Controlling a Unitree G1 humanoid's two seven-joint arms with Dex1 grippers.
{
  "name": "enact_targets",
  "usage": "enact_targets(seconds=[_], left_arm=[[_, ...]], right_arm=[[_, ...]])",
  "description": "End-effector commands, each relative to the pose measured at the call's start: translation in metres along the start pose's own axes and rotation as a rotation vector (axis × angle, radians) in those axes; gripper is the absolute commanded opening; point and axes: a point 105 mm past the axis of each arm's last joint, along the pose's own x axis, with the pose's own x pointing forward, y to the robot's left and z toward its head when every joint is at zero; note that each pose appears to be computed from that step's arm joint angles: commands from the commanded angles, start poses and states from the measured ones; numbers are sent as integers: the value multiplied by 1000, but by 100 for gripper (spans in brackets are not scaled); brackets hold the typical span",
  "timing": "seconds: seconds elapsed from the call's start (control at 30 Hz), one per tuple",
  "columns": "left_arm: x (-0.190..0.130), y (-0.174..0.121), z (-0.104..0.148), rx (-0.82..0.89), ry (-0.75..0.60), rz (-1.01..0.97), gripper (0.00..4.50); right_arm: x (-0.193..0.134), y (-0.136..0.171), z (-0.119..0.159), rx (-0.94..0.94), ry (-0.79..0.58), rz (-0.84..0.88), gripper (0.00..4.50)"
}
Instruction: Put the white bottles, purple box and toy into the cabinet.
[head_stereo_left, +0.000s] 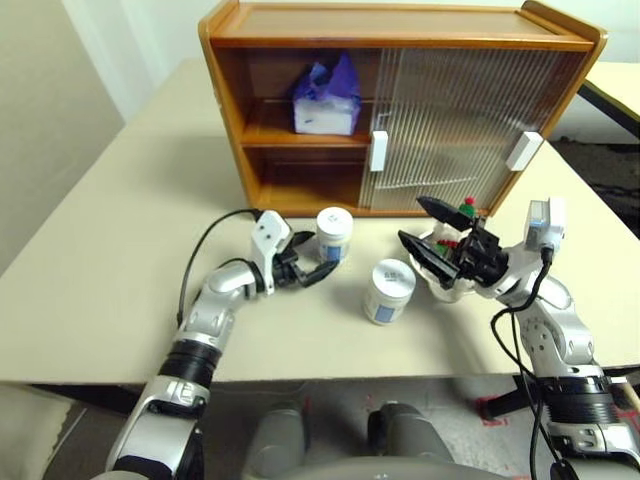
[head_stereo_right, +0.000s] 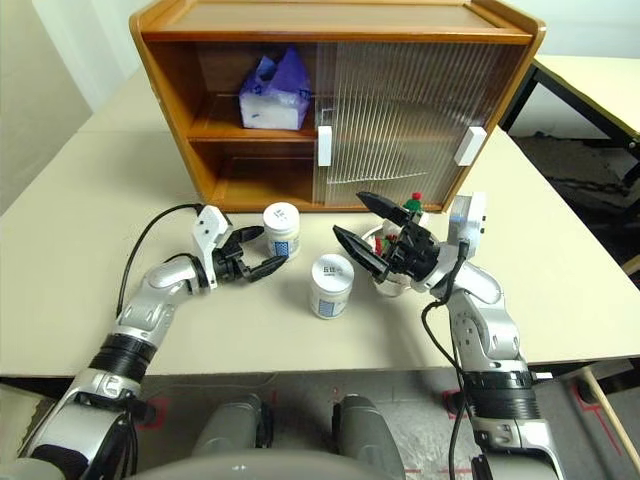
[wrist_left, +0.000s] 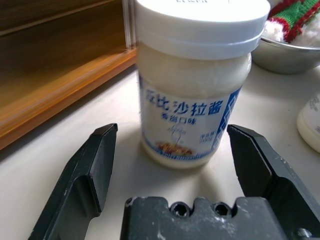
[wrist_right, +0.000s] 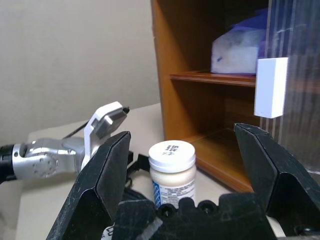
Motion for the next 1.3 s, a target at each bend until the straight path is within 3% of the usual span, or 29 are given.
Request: enact_targets(seconds=[0.03, 0.33, 0.4, 0.5, 0.67, 0.8, 1.0, 1.3], left_arm=[[7, -1, -3, 38, 16, -16, 446], [28, -3, -5, 13, 22, -11, 446], [29, -4, -5, 1, 16, -20, 408], [30, -6, -6, -5, 19, -32, 314], [25, 4, 1, -5, -11, 18, 312], [15, 35, 27, -46, -117, 173, 312], [14, 65, 53, -56, -161, 291, 312], [38, 74, 44, -72, -43, 308, 312]], right_arm=[[1, -5, 11, -2, -58, -27, 450], [3, -12, 16, -22, -95, -84, 450], [3, -10, 14, -19, -87, -76, 450], [3, -8, 13, -18, -83, -73, 450], [2, -6, 11, -16, -73, -67, 450], [3, -6, 9, -14, -70, -65, 450], [8, -2, 6, -4, -67, -35, 450], [10, 2, 9, 3, -87, -30, 450]])
